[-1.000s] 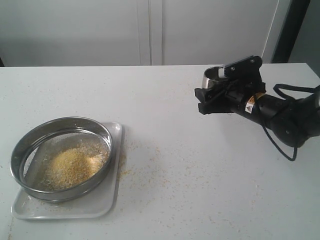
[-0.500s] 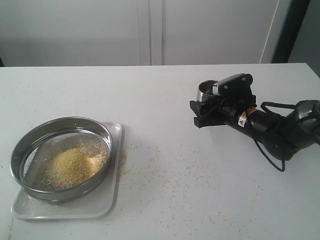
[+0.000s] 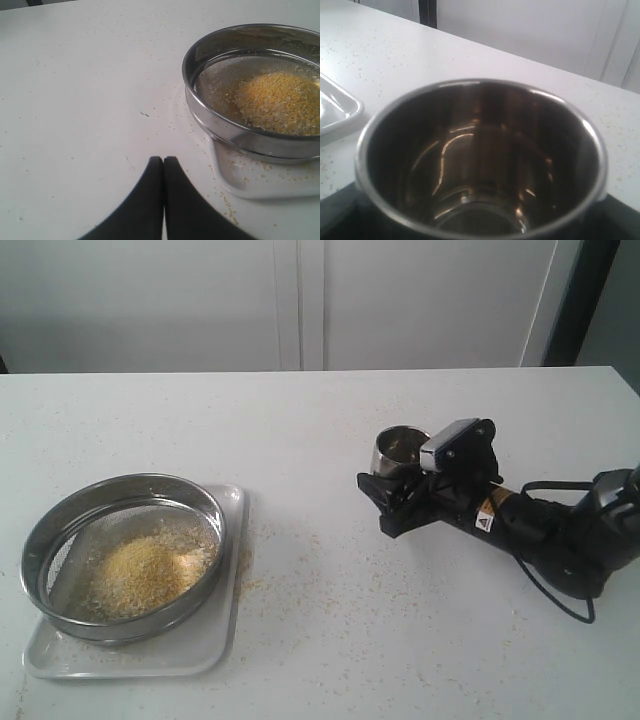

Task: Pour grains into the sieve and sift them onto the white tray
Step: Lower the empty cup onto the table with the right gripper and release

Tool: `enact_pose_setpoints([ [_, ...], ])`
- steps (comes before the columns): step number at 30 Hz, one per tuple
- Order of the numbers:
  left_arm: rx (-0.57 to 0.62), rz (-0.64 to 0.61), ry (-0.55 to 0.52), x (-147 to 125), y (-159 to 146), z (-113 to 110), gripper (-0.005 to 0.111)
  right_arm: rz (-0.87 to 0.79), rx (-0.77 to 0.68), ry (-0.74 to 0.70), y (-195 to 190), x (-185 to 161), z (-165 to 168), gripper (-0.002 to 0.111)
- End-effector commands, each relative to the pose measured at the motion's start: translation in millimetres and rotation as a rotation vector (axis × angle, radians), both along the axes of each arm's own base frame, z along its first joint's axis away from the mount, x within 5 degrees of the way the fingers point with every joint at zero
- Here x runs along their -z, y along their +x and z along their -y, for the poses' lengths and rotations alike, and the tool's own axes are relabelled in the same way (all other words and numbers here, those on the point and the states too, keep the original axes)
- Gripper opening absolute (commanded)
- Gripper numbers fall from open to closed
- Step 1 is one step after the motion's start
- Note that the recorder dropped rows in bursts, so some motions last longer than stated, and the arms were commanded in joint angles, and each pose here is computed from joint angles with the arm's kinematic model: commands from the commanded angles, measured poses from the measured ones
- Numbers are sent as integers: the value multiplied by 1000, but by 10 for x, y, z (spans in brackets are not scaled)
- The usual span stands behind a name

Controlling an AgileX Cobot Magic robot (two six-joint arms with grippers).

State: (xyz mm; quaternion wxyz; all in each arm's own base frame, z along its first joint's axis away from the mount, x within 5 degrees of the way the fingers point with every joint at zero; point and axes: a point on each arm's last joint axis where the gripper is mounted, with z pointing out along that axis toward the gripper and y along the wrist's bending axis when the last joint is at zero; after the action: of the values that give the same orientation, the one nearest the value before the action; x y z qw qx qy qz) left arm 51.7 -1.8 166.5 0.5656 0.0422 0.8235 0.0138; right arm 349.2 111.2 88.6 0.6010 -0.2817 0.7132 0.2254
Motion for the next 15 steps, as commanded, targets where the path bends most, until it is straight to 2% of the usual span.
enact_pose_setpoints([
  [1, -3, 5, -12, 2, -1, 2, 0, -19, -4, 16, -132, 42, 50, 0],
  [8, -3, 5, -12, 2, -1, 2, 0, -8, -81, 13, -258, 64, 15, 0],
  [12, -3, 5, -12, 2, -1, 2, 0, 10, -75, -38, -271, 91, 31, 0],
  [15, -3, 5, -12, 2, -1, 2, 0, -35, -67, -95, -275, 154, 48, 0],
])
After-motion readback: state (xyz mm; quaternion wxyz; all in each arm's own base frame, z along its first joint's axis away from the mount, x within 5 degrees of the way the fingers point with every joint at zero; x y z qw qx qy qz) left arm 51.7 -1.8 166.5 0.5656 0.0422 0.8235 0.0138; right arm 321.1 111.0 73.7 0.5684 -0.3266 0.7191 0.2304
